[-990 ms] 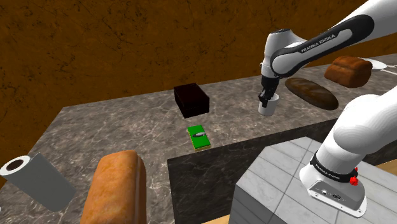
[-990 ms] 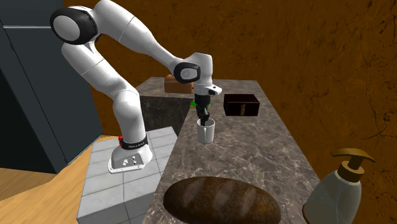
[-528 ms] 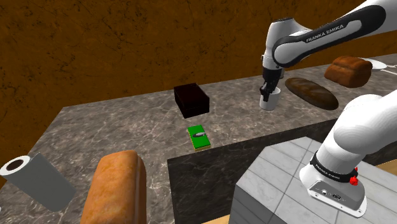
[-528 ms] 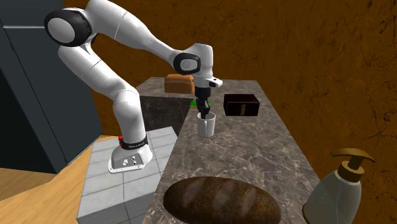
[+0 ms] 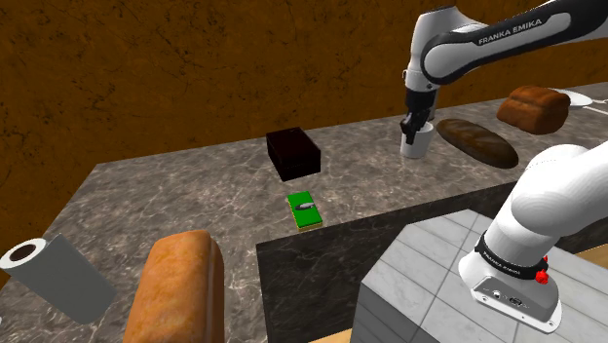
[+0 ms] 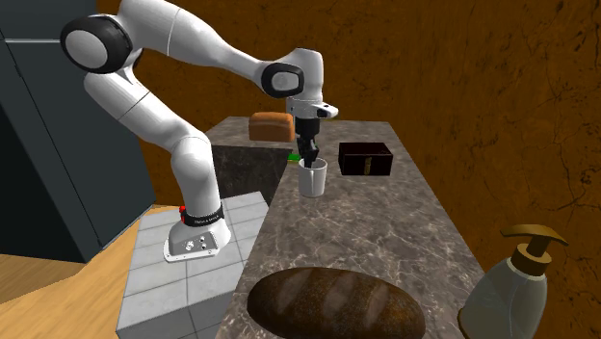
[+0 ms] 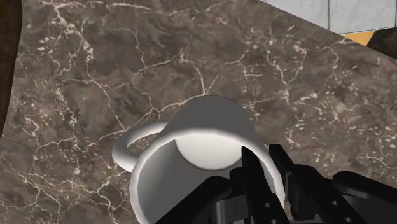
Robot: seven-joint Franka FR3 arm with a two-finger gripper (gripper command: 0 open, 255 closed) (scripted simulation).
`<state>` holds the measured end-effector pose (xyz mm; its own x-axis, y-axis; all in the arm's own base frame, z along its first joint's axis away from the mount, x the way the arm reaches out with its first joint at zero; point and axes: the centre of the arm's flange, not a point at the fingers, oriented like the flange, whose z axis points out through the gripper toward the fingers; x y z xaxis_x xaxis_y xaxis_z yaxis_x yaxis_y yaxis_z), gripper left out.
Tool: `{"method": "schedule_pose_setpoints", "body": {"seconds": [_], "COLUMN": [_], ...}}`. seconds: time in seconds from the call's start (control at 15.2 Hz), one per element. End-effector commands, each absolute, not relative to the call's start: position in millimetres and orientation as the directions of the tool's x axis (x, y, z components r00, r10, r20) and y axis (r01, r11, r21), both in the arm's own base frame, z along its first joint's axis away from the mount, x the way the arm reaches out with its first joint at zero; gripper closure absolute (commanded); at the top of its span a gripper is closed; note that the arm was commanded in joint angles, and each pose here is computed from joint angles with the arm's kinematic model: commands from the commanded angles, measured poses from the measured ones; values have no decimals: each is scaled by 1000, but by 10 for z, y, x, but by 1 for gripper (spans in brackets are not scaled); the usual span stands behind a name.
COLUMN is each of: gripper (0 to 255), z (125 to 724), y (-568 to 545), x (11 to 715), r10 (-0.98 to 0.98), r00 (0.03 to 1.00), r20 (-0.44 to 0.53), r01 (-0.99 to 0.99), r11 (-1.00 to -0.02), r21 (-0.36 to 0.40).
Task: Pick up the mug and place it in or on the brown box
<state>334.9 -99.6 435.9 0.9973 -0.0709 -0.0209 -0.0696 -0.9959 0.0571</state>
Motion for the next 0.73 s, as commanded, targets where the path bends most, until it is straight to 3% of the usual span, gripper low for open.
{"method": "schedule_pose_setpoints", "body": {"seconds": [0.0, 0.66], "gripper": [255, 255], "z": [4467, 4995], "y": [-994, -994], "x": [3345, 3345], "r10": [-71, -71], "r00": [997, 997], "r20": [-21, -21], "r01": [-70, -70], "r11": [-996, -996], "r21": [57, 57]}}
